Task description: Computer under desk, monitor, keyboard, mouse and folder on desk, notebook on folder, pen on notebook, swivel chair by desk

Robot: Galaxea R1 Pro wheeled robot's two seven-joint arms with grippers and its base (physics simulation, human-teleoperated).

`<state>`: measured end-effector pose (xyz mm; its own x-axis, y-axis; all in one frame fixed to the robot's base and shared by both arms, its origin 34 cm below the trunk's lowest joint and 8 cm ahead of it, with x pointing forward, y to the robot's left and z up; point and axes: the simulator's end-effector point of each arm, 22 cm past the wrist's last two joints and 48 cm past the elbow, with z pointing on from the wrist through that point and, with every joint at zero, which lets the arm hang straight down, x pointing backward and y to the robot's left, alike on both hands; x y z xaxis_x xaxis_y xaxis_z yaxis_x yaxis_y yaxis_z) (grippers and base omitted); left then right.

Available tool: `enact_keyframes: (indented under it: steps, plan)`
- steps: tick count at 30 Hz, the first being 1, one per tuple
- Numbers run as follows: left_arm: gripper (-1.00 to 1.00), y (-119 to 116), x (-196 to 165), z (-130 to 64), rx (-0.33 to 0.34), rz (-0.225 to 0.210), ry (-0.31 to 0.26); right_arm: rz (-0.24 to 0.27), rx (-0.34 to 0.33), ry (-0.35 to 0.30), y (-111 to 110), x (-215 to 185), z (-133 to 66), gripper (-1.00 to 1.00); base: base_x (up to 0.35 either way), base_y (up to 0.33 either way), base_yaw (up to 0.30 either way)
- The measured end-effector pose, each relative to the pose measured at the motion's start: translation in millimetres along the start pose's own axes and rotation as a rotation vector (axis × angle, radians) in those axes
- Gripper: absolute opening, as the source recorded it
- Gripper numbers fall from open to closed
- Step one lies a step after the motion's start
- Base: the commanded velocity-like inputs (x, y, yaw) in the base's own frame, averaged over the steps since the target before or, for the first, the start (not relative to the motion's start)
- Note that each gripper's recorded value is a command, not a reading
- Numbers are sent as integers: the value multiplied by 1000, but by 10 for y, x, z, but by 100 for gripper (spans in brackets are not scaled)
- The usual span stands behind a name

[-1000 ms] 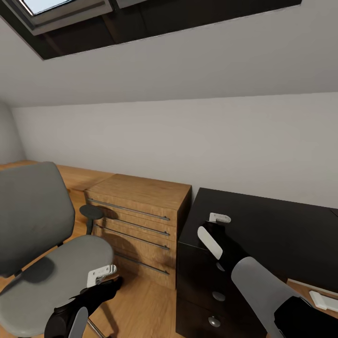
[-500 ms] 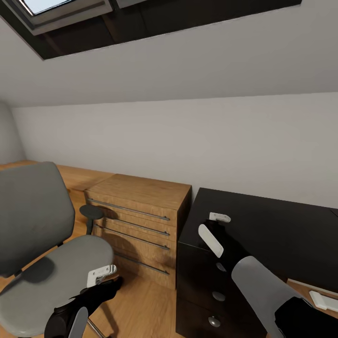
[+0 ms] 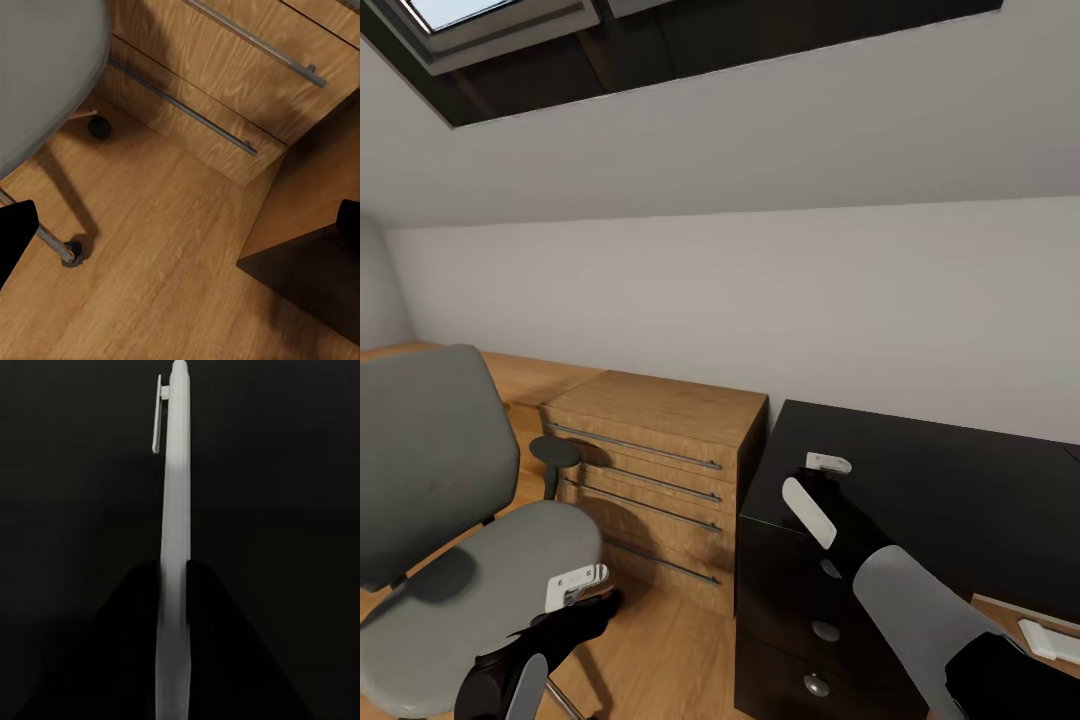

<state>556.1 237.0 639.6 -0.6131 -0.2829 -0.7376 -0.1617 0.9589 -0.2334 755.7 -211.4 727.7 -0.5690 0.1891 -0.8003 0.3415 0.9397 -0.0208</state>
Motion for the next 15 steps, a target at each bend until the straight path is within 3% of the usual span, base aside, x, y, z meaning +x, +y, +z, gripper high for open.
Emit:
enact_keyframes:
  steps: [15]
  plan:
    - [100, -2, 6, 2, 1, 0, 2, -1, 2, 0, -5, 0, 0, -100, 0, 0, 0]
